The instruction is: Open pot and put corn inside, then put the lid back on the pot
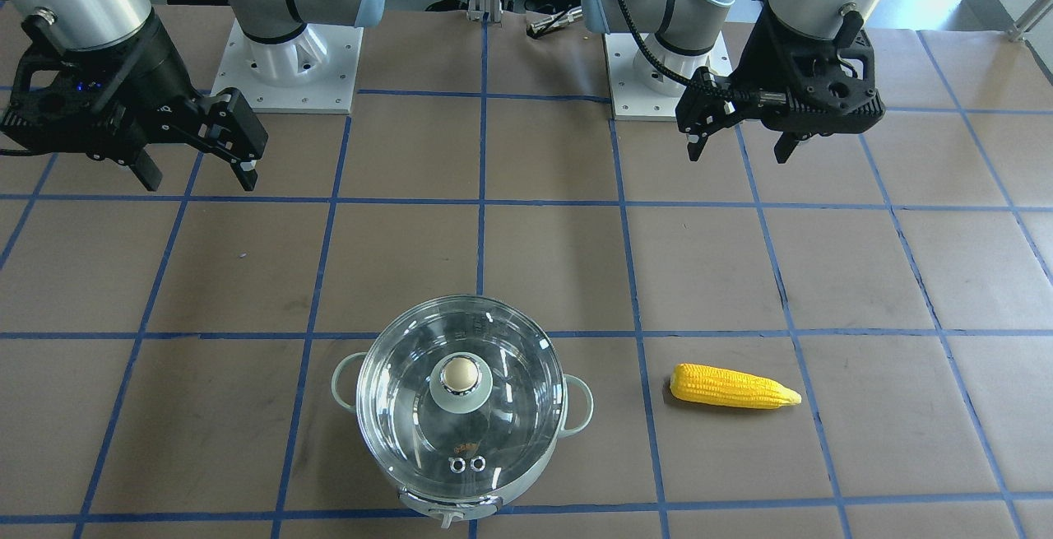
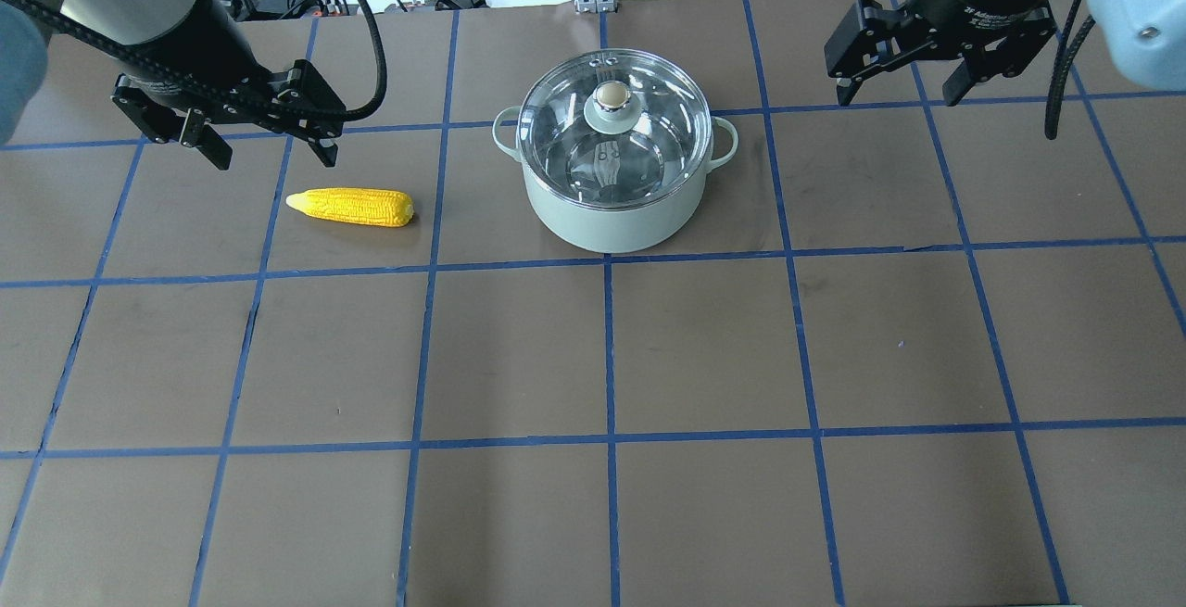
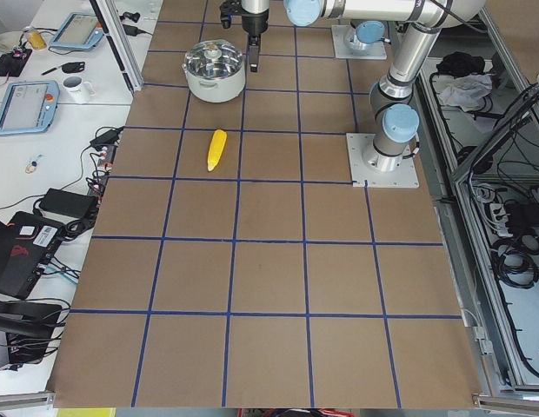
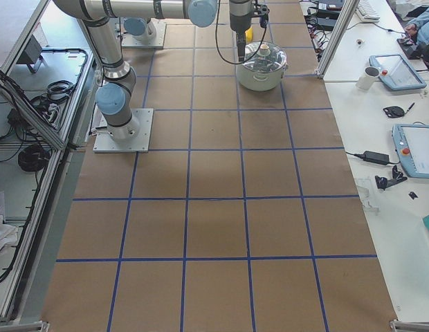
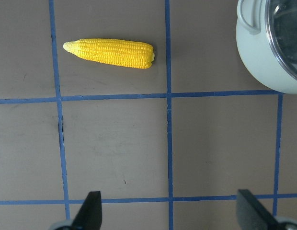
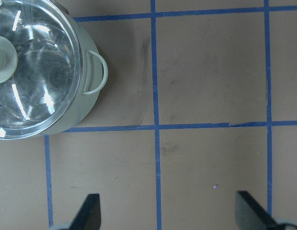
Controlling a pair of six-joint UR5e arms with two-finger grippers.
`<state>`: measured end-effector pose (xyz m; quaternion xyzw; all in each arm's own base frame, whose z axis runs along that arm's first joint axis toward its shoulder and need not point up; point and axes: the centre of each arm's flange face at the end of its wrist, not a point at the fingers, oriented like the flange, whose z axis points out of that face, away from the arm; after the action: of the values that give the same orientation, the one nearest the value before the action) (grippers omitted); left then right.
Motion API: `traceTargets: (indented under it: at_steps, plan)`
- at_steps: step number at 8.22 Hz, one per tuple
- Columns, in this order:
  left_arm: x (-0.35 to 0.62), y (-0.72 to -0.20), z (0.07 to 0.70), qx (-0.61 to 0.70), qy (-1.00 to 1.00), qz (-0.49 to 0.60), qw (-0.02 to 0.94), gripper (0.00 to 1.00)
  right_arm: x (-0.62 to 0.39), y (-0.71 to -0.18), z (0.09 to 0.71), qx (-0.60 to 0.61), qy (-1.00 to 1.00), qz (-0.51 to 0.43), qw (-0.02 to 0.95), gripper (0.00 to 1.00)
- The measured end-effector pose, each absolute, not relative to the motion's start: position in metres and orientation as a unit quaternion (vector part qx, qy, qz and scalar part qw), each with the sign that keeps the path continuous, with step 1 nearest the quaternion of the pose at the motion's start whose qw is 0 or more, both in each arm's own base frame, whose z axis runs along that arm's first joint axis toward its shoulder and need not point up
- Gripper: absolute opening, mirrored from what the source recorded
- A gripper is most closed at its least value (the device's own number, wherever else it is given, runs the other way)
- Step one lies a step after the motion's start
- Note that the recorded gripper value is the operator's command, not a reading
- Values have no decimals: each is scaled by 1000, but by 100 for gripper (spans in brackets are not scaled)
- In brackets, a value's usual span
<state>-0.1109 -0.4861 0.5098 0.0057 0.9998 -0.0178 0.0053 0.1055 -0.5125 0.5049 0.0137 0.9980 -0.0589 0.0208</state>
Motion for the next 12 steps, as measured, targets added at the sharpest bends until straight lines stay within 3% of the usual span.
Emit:
traceTargets:
  at_steps: [6,12]
  plan:
    - [-108,-490,509,26,999,-23,3,100,106,-513,505,13,998,-59,21,100]
    - [-38,-551,464,257,965,-42,24,100,104,-519,504,13,997,-77,13,100]
